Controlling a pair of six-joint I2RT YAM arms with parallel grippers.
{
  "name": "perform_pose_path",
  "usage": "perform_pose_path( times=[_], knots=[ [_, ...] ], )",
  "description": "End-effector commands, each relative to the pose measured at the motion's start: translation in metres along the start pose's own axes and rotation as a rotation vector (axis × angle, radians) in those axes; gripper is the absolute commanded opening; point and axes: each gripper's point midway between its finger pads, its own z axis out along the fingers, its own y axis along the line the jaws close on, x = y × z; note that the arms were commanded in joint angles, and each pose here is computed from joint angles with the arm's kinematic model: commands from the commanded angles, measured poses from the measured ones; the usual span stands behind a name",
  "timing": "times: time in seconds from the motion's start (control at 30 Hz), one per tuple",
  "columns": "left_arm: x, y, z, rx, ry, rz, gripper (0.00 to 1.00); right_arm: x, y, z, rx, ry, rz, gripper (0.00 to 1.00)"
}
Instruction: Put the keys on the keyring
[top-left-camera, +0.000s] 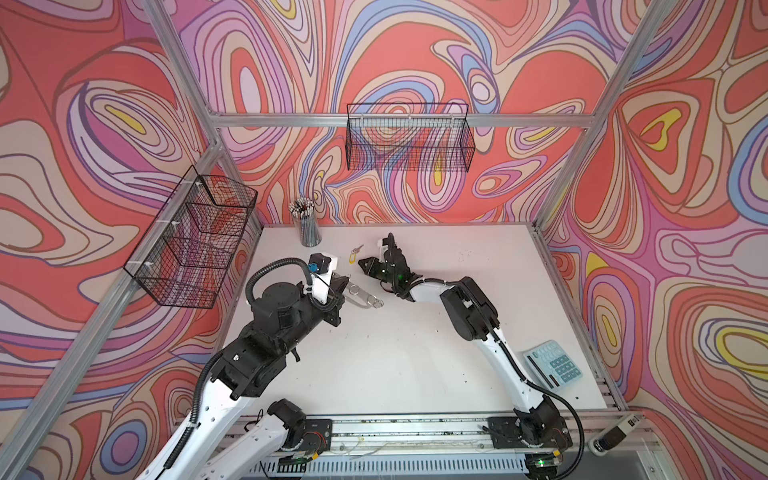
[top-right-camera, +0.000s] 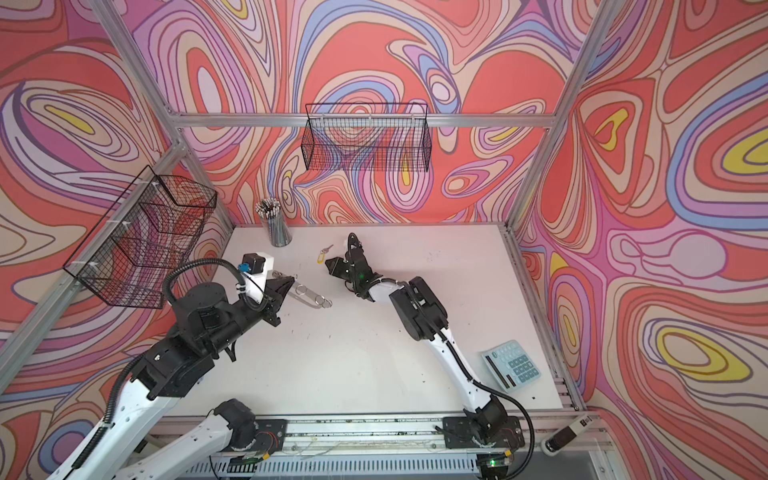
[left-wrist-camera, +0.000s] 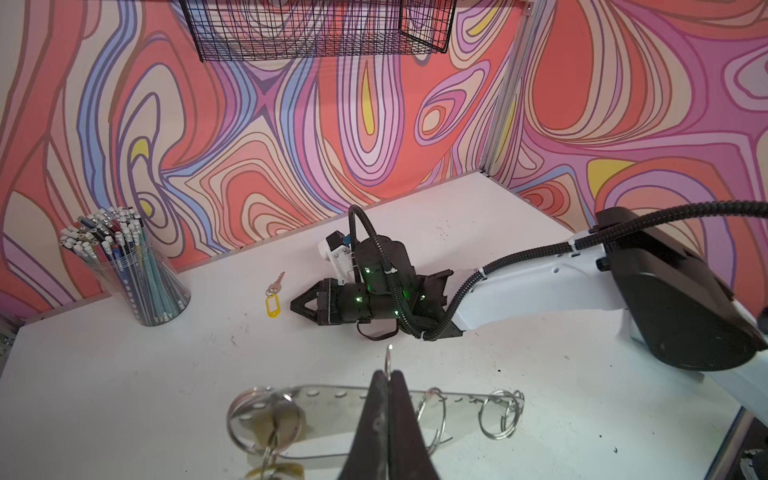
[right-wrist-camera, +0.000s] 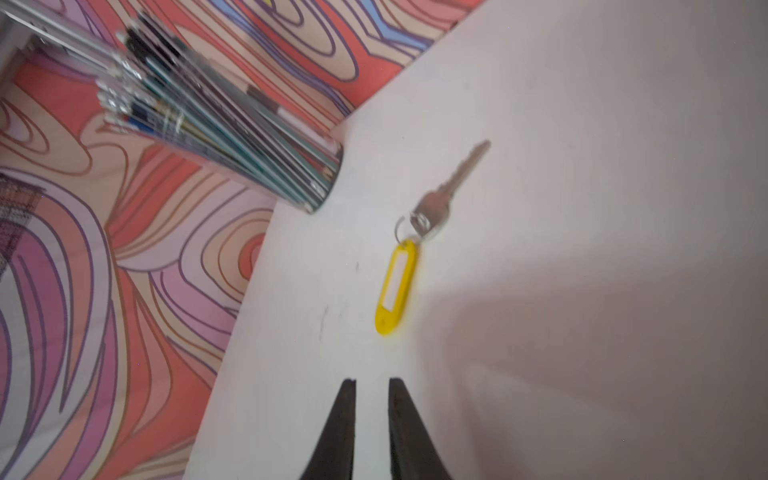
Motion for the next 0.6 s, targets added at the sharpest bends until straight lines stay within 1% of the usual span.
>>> perform_pose_path(
  times=[0.0,0.03,0.1,0.17,0.33,0.43,0.57],
  knots=[
    [0.0,-0.002,0.001,0.014,-0.015,-0.02,0.0,0.005,-0.014,0.015,0.053,-0.029,0.094,0.1],
    [0.001,-0.003,0.001,0.019,-0.012,-0.023,0.0,0.003,-0.014,0.018,0.054,-0.041,0.1,0.07],
    [0.003,-0.003,0.002,0.022,-0.005,-0.024,0.0,0.002,-0.018,0.023,0.074,-0.067,0.116,0.05],
    [0.003,-0.003,0.002,0.021,-0.005,-0.022,0.0,0.001,-0.021,0.027,0.08,-0.088,0.127,0.0],
    [0.005,-0.003,0.003,0.032,-0.005,-0.032,0.0,-0.002,-0.018,0.036,0.053,-0.116,0.149,0.0],
    [0.006,-0.003,0.004,0.04,-0.003,-0.041,0.0,-0.001,-0.021,0.04,0.071,-0.123,0.144,0.0],
    [0.005,0.0,0.004,0.038,-0.008,-0.047,0.0,0.009,-0.03,0.039,0.138,-0.089,0.143,0.0]
  ],
)
